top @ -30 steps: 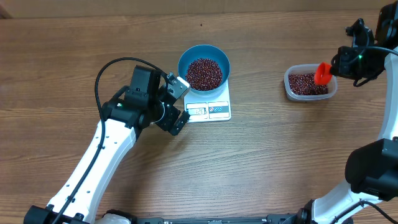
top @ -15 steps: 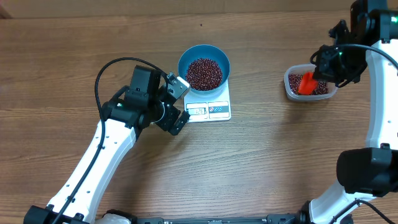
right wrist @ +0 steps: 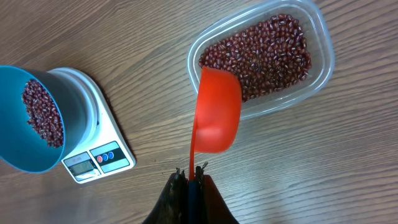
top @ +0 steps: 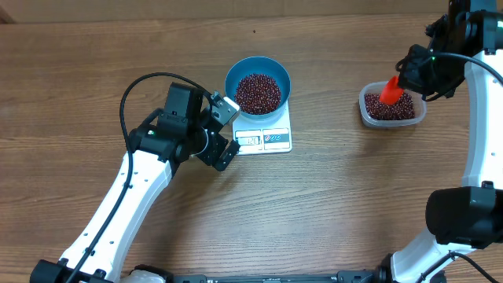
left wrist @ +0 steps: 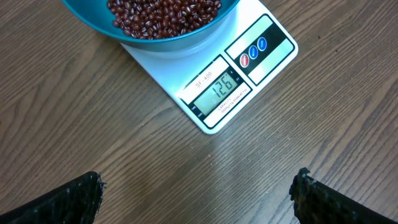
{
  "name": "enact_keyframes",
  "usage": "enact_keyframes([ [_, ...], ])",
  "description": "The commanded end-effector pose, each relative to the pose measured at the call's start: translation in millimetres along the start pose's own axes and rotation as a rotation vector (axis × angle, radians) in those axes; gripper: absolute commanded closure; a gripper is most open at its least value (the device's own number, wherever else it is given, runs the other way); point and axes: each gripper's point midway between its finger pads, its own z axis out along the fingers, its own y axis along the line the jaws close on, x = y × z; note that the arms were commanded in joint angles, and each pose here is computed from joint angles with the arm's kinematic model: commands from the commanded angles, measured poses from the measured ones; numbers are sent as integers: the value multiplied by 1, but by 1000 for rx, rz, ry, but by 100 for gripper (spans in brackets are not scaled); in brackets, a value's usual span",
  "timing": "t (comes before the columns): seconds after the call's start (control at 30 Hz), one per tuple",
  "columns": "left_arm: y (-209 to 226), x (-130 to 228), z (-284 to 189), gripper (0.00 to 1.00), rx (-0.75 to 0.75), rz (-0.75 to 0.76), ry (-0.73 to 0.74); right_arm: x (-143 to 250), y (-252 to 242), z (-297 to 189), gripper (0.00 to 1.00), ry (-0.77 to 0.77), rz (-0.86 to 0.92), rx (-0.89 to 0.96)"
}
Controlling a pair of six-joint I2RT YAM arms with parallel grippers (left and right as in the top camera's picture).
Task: Scoop item into bowl and weigh 150g on scale
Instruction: 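Return the scoop to the bean tub and dig in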
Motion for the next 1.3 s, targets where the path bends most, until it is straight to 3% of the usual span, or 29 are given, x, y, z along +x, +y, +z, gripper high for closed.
enact_keyframes([
  [0.0, 1, -2, -6, 0, -5, -10, -20, -7, -4, -13, 96, -56, 17, 22],
  [0.4, 1, -2, -6, 1, -5, -10, -20, -29, -24, 0, 96, -93, -203, 146],
  [0.8, 1, -2, -6, 1, -5, -10, -20, -45, -63, 60, 96, 46, -370, 167],
  [1.27, 1, -2, -6, 0, -5, -10, -20, -46, -56, 84, 96, 81, -410, 100],
])
